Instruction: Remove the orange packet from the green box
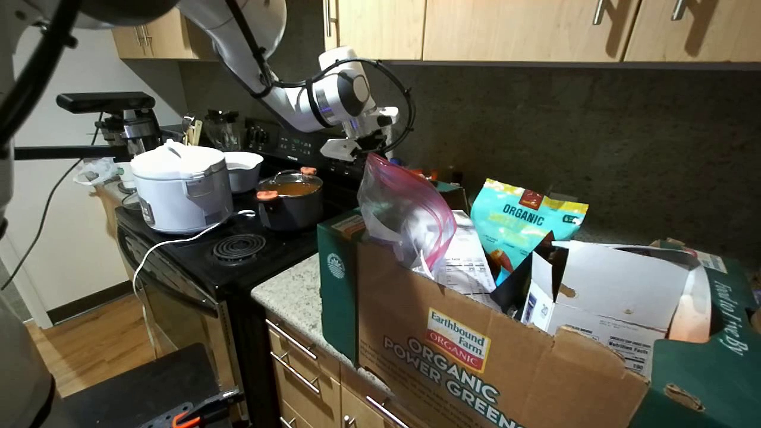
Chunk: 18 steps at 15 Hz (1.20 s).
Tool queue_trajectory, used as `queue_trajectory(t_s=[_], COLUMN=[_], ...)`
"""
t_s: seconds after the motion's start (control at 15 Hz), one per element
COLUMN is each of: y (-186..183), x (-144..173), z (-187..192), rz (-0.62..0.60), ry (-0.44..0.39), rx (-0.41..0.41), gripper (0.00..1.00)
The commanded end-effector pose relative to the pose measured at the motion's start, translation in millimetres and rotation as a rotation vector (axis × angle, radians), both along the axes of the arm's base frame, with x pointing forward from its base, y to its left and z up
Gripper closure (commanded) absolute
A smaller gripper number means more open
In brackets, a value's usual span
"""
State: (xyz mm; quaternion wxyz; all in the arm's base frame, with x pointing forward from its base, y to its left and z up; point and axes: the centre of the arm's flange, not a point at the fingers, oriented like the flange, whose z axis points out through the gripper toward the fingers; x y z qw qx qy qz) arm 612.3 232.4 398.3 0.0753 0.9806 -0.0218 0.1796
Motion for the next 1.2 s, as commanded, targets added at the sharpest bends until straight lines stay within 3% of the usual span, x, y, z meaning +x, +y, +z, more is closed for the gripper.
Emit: queue_trajectory(t_s=[0.0,0.07,0.4,0.73,1.13], y=[-6,-7,-12,-14,2], x=[-12,-12,-24,-43,-89], z=[6,8,29,51,74], rz=[-0.029,-0.031,-0.054,-0.083,-0.069], ry=[-0.019,-0.020,-0.051,-0.067,-0.021], rx=[0.027,0.029,0.044,0.068,0.087], gripper=[0.68,0.67,0.30,0.14,0.00])
